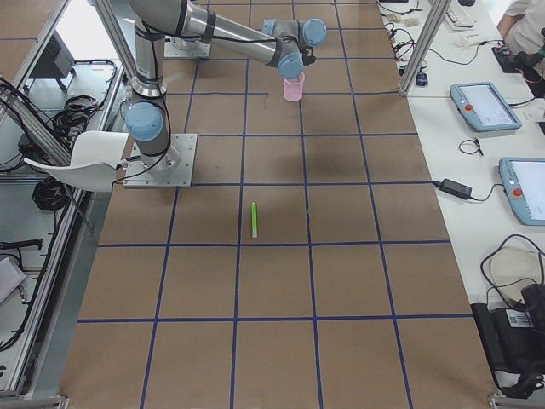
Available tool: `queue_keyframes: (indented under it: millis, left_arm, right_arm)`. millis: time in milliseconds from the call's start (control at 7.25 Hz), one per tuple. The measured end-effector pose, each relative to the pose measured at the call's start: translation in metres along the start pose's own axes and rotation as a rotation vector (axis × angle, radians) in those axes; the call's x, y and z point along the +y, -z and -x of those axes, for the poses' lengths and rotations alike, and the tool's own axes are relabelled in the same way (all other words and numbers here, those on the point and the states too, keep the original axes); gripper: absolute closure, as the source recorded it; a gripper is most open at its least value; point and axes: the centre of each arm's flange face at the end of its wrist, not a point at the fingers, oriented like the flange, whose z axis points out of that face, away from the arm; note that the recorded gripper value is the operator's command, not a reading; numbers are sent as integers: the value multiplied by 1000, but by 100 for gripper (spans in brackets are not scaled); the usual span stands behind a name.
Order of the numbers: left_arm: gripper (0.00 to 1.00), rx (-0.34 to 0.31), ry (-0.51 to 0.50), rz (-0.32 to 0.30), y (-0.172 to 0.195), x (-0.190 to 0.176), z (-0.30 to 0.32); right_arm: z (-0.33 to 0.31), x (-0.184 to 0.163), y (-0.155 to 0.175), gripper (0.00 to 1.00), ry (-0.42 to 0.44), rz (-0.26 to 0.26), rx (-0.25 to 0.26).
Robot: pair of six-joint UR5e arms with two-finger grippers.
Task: Insert purple and pink pens into pink cup
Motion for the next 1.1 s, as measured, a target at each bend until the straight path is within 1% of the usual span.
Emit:
queue_keyframes:
  millis: [138, 276, 414, 552, 690, 828, 966, 1103]
  left_arm:
    - [100, 2, 1, -5, 1, 0, -3]
    - [100, 3, -2, -8, 2, 0, -5]
    - [100, 4, -4, -10, 3, 0, -6]
    - [100, 4, -7, -14, 5, 0, -7]
    - [100, 3, -12, -20, 6, 0, -7]
    - [100, 3, -12, -25, 5, 0, -7]
    - [100, 3, -12, -28, 5, 0, -7]
    - [100, 4, -12, -29, 5, 0, -7]
  right_arm:
    - [-2, -4, -3, 98, -5, 2, 4]
    - [-2, -8, -5, 81, -4, 1, 5]
    - [-1, -11, -6, 58, -2, -4, 5]
    - [-1, -13, -6, 46, -2, -8, 6]
    - [-1, -15, -6, 27, -3, -16, 6]
    - [-1, -19, -4, 24, -3, -42, 7]
    - [0, -25, 0, 24, -4, -79, 9]
    - [1, -30, 6, 16, 11, -136, 2]
